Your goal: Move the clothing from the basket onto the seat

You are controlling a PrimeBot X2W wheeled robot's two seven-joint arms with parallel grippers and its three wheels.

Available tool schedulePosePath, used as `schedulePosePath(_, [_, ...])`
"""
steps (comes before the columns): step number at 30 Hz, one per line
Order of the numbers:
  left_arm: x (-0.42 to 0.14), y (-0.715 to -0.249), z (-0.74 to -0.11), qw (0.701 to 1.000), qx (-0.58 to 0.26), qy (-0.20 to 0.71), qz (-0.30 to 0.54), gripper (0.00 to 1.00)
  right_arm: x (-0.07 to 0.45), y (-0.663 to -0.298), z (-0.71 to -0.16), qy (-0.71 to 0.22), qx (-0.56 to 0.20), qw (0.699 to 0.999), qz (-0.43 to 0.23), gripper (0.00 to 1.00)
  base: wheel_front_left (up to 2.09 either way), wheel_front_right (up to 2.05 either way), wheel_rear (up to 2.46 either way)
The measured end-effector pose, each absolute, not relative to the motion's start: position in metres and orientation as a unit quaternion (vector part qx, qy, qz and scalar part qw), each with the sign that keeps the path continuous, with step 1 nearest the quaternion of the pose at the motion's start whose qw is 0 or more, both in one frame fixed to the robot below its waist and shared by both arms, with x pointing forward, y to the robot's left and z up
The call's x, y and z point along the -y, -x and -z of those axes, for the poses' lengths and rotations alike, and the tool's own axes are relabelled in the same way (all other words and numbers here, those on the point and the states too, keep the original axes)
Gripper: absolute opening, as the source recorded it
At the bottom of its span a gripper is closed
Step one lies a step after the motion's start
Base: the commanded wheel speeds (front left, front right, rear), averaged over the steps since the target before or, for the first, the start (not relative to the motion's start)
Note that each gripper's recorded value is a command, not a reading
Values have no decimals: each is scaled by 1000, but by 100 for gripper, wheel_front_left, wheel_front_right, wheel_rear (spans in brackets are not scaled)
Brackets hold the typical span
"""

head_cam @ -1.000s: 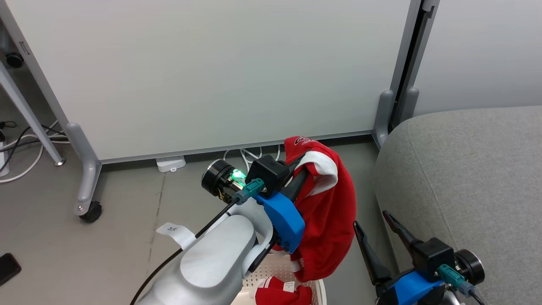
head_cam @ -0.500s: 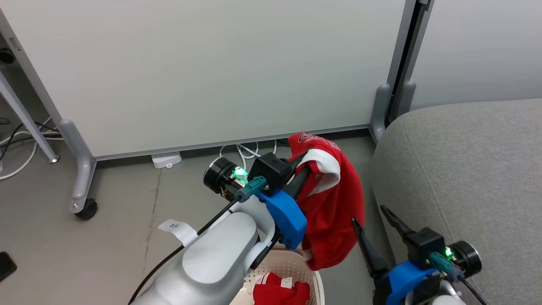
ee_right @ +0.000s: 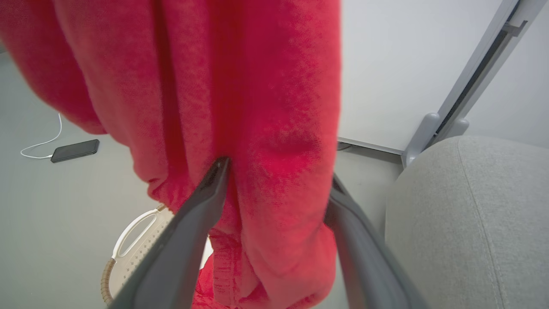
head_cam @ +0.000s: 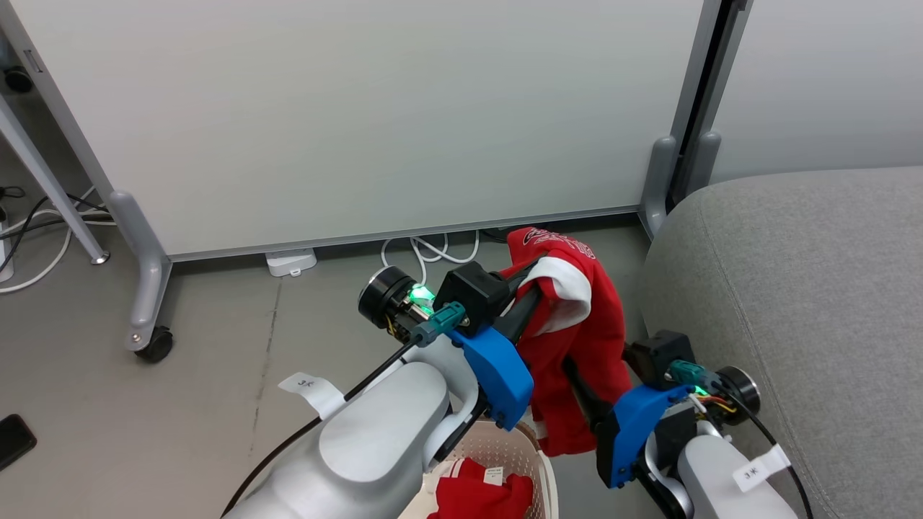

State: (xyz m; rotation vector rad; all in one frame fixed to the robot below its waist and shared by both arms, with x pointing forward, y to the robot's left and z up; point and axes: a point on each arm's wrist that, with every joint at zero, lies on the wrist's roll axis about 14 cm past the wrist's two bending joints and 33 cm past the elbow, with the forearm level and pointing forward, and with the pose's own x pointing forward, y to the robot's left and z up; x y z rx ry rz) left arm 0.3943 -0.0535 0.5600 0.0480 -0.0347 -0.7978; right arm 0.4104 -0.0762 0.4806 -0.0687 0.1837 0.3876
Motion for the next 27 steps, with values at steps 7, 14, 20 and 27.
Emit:
schedulePosePath(7, [53,-391,-563,921,21,-21,389,0,66,-418,-478,31,-104,972,-208,0,0,0,0])
schedulePosePath(14, [53,-391,-563,923,22,-21,384,0,71,-420,-478,21,-99,974,-200,0,0,0,0])
schedulePosePath(20, [54,-393,-561,924,19,-18,383,0,78,-420,-478,13,-95,977,-191,0,0,0,0])
schedulePosePath(27, [54,-395,-559,924,15,-16,381,21,84,-421,-474,10,-98,978,-182,0,0,0,0])
